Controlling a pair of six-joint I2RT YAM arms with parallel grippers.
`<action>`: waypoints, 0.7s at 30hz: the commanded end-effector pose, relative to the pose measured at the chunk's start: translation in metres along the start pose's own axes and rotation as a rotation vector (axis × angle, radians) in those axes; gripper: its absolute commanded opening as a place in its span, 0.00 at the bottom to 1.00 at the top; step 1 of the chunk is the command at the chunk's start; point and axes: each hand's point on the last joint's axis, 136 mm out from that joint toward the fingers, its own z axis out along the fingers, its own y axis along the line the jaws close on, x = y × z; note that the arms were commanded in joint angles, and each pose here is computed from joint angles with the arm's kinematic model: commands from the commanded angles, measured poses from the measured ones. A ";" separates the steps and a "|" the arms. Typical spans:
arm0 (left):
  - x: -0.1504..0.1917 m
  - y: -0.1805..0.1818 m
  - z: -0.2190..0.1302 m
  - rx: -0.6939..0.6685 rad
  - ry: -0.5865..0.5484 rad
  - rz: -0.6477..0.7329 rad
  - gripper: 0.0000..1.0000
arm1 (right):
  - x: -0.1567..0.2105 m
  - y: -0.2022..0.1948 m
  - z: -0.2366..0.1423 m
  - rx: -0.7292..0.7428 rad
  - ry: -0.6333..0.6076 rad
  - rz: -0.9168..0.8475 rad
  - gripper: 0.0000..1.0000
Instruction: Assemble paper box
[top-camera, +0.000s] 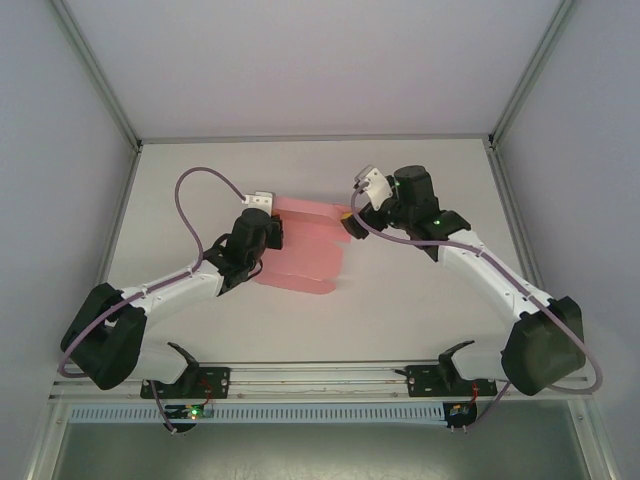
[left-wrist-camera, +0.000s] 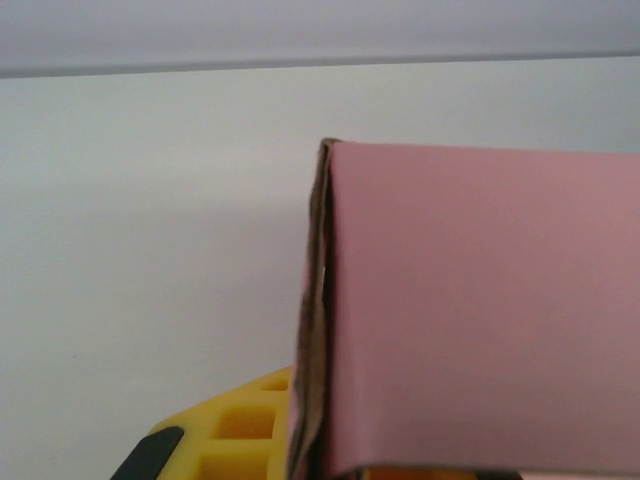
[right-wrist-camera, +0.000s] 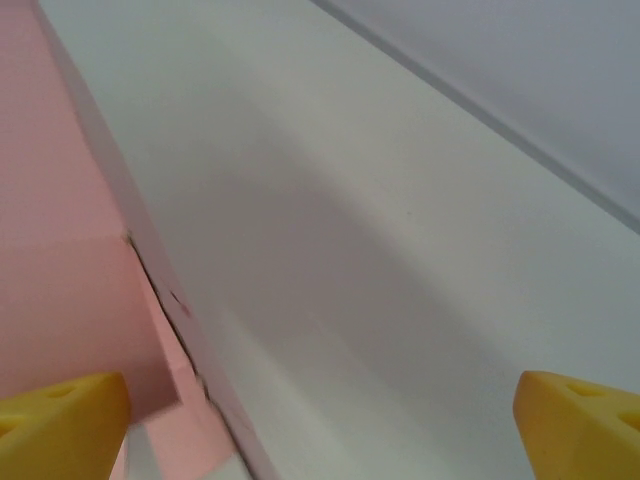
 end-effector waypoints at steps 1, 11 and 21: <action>-0.021 -0.016 0.001 0.069 -0.059 -0.020 0.00 | -0.024 0.017 0.003 -0.077 -0.104 -0.027 0.98; -0.023 -0.033 0.005 0.151 -0.039 -0.049 0.00 | -0.027 0.031 0.023 -0.059 -0.154 -0.105 0.98; -0.030 -0.046 -0.006 0.232 -0.037 -0.029 0.00 | 0.016 0.031 0.014 -0.129 0.001 -0.261 0.98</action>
